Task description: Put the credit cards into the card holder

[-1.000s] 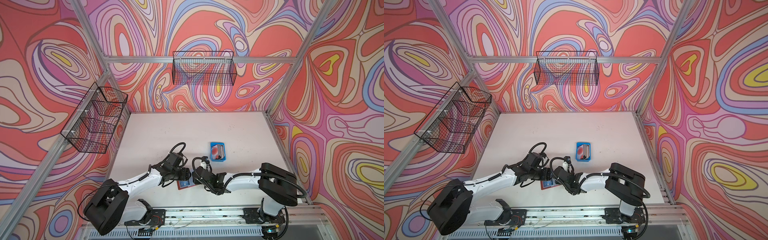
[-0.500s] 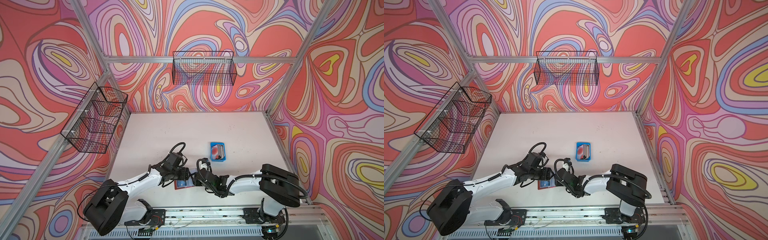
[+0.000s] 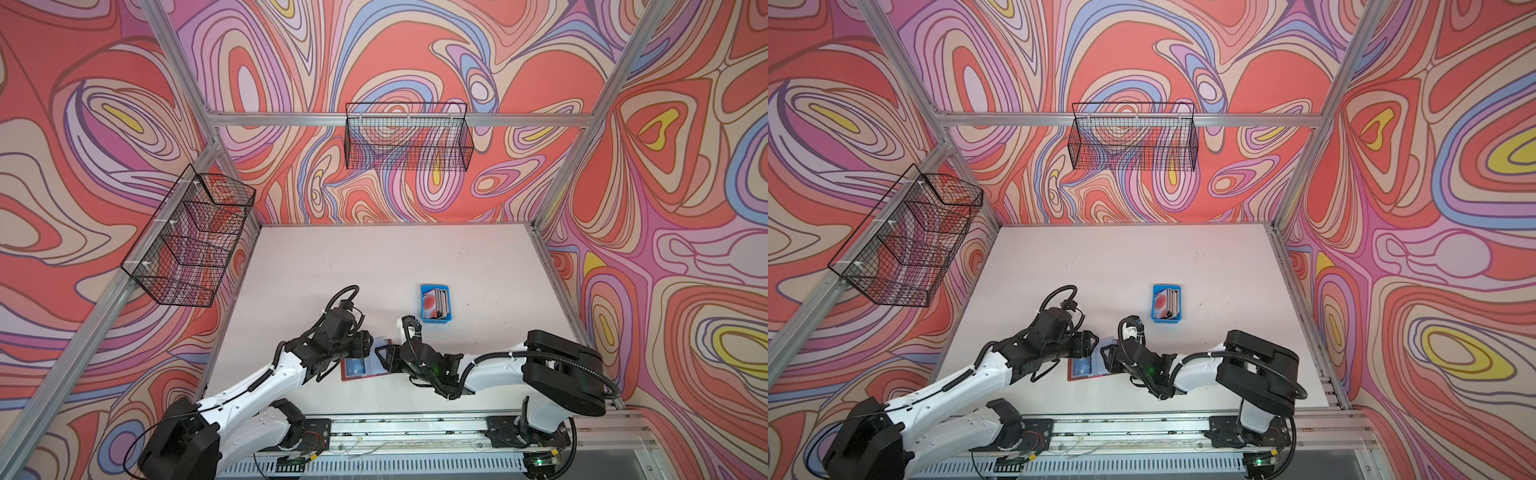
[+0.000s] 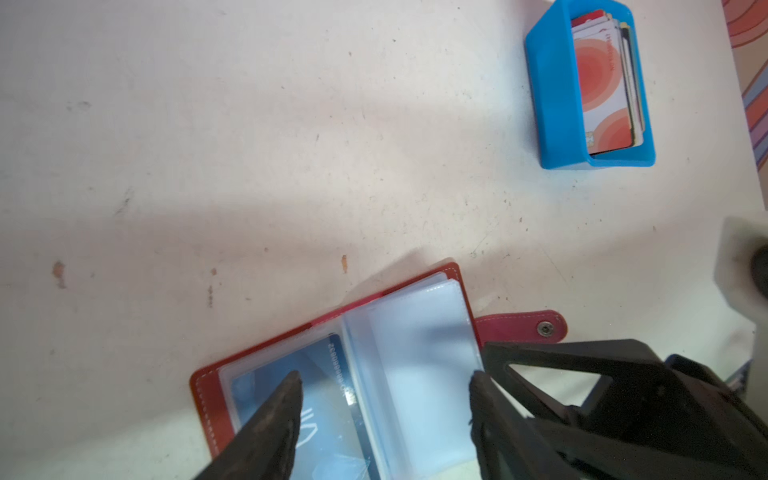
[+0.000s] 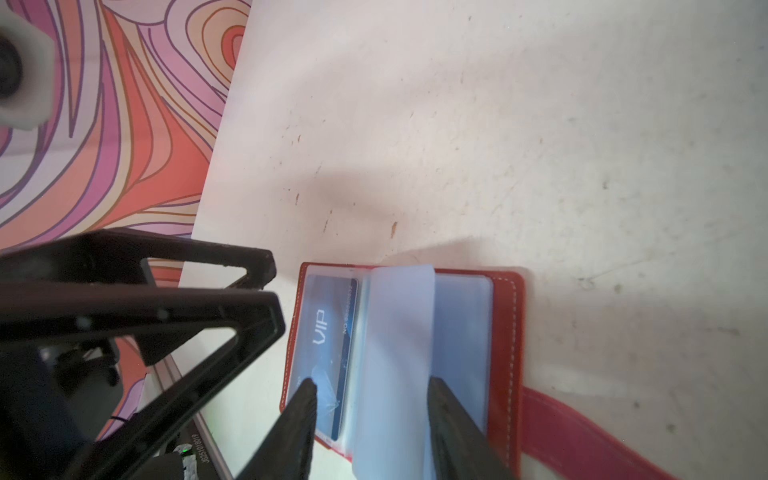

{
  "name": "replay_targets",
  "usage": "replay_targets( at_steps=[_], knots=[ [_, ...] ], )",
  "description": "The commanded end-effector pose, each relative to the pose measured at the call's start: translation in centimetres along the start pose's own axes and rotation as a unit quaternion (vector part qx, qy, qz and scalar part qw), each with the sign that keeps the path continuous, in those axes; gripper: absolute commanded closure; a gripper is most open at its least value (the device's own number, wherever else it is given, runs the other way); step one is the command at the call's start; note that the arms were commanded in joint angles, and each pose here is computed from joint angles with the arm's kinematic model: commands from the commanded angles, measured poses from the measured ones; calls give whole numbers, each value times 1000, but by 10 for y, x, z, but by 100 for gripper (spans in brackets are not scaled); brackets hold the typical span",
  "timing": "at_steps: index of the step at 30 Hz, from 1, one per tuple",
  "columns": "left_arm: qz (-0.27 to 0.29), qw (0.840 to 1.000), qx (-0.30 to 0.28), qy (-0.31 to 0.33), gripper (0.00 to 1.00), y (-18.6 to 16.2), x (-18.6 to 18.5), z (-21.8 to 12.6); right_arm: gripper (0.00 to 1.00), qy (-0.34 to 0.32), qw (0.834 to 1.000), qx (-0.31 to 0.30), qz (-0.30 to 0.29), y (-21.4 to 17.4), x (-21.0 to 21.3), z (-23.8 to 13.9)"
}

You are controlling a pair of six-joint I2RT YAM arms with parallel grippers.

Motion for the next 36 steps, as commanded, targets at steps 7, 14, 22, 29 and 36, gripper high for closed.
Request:
replay_targets(
  at_steps=[7,14,22,29,36],
  knots=[
    [-17,995,-30,94,32,-6,36,-18,54,52,998,31,1,-12,27,14],
    [-29,988,-51,142,30,-5,53,-30,54,60,997,42,-11,-21,36,23],
    [-38,984,-65,159,29,-4,60,-36,53,69,996,54,-27,-32,46,30],
    [-35,987,-39,150,27,-8,56,-23,55,29,998,40,-28,-31,29,34],
    [-31,992,-15,124,28,-10,46,-12,59,-64,997,-3,-52,-20,4,31]
  ],
)
Point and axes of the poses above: each gripper's point midway between its finger pads, its own z axis out along the fingers, its own x axis along the line the jaws close on, y = z × x, the point moved 1 cm from there along -z, back along the fingers, and after that the axes turned 11 degrees about z, right-handed, at the moved point
